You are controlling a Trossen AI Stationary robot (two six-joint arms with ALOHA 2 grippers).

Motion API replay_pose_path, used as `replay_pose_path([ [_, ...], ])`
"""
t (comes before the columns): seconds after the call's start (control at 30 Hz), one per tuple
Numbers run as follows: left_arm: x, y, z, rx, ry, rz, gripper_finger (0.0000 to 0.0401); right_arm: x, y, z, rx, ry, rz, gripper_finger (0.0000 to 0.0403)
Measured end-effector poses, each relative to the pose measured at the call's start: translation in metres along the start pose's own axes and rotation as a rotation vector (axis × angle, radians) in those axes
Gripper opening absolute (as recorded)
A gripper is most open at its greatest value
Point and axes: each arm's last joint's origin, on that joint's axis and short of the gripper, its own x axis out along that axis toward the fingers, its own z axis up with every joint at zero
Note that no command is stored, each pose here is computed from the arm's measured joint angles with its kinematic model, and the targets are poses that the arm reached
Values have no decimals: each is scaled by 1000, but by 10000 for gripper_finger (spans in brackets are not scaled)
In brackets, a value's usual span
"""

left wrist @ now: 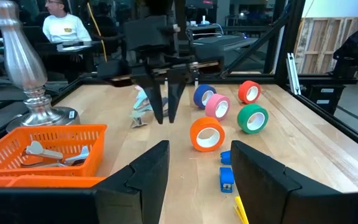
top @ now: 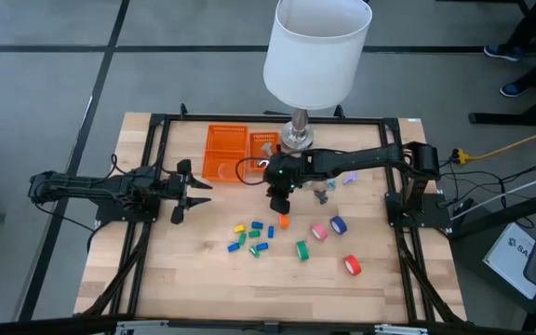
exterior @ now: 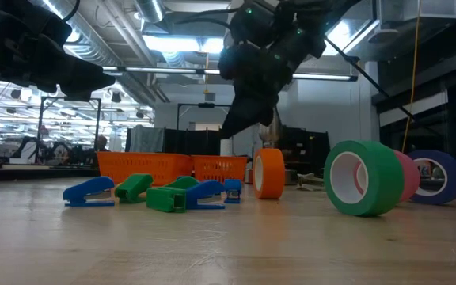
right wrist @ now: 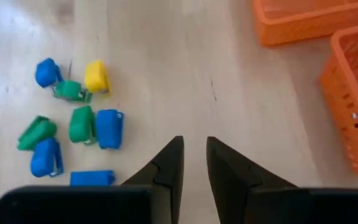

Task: Pick and place Stapler, Stapler remover, tape
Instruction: Put the black staple remover into the right orange basket

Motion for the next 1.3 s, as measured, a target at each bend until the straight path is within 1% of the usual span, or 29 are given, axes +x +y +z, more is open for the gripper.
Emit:
replay_pose_path([
  [0.07, 0, 0, 0, 0, 0, 0, 169, 0, 0, -4, 12, 39, -5, 74],
  [0.2, 0, 0, 0, 0, -1, 0, 169, -6, -1, -19, 38, 202, -26, 74],
  [0.3, 0, 0, 0, 0, 0, 0, 169, -16, 0, -27, 48, 281, -109, 74],
  [0.4, 0, 0, 0, 0, -2, 0, 169, -28, 7, -30, 1, 309, -140, 74],
  [0.5, 0, 0, 0, 0, 0, 0, 169, -37, 14, -35, -67, 325, -151, 74],
  [0.57, 0, 0, 0, 0, 1, 1, 169, -41, 14, -45, -80, 325, -151, 74],
  [0.67, 0, 0, 0, 0, 0, 3, 169, -44, 11, -66, -45, 306, -159, 74],
  [0.77, 0, 0, 0, 0, -1, 4, 169, -47, 7, -81, 10, 259, -170, 74],
  [0.87, 0, 0, 0, 0, -1, 4, 169, -52, 5, -91, 55, 239, -207, 74],
  [0.93, 0, 0, 0, 0, 0, 4, 169, -57, 4, -97, 54, 245, -221, 74],
  [1.03, 0, 0, 0, 0, 0, 5, 169, -70, 3, -102, 2, 250, -264, 74],
  [1.13, 0, 0, 0, 0, -1, 5, 169, -82, 3, -102, -92, 237, -318, 74],
  [1.3, 0, 0, 0, 0, 0, 5, 169, -86, 4, -102, -226, 249, -293, 74],
])
